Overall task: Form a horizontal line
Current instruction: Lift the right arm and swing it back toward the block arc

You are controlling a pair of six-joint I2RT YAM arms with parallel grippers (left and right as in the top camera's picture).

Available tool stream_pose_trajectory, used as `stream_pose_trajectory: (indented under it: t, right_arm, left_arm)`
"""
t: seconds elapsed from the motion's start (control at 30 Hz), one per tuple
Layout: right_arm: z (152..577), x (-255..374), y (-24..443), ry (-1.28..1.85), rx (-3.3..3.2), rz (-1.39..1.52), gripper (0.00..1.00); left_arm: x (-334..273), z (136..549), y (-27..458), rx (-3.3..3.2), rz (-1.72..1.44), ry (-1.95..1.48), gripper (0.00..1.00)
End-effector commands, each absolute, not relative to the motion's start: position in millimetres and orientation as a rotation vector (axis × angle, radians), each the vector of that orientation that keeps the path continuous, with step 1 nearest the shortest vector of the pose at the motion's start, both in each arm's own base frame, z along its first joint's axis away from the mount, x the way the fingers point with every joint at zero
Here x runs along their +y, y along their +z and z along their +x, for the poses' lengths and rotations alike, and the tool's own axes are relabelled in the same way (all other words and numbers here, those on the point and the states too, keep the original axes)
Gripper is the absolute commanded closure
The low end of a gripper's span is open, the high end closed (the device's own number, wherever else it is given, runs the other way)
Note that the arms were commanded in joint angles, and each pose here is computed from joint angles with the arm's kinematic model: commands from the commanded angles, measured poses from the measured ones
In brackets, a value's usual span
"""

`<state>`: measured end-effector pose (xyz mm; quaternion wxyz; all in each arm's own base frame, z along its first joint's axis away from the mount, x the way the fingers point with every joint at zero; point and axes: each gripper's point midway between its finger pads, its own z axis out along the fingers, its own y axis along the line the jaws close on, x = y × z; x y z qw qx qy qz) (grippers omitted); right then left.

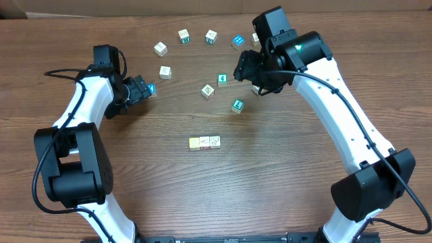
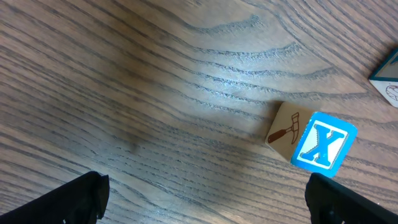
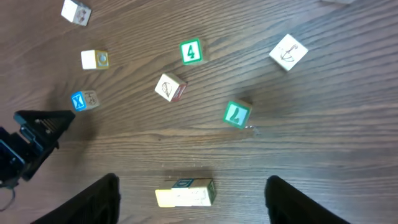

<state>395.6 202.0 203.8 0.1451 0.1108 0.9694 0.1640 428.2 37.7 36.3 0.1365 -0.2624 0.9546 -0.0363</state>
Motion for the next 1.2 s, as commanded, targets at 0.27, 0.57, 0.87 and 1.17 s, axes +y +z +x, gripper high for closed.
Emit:
stream_pose_trajectory:
  t: [0.27,0.57,0.87,1.17]
  right_arm:
    - [397.2,210.7,213.1,0.512,2.763,0.244,0.11]
    - [399.9,211.9,214.6,0.494,2.745,0.106,0.11]
    - [405.6,213.2,217.4,0.479,2.711,0.016,0.11]
    - [415.6,219.6,220.8,0.485,2.651,-0.074,0.12]
  left_arm:
    - [36.6,433.4,37.1,2.757,-0.748,-0.098,0.00]
    - [36.6,433.3,37.0,2.757,-0.749,-0.098,0.00]
    - [36.6,433.4,37.1,2.757,-0.748,-0.098,0.00]
    - [36.5,433.4,37.1,2.757,-0.748,-0.099,0.00]
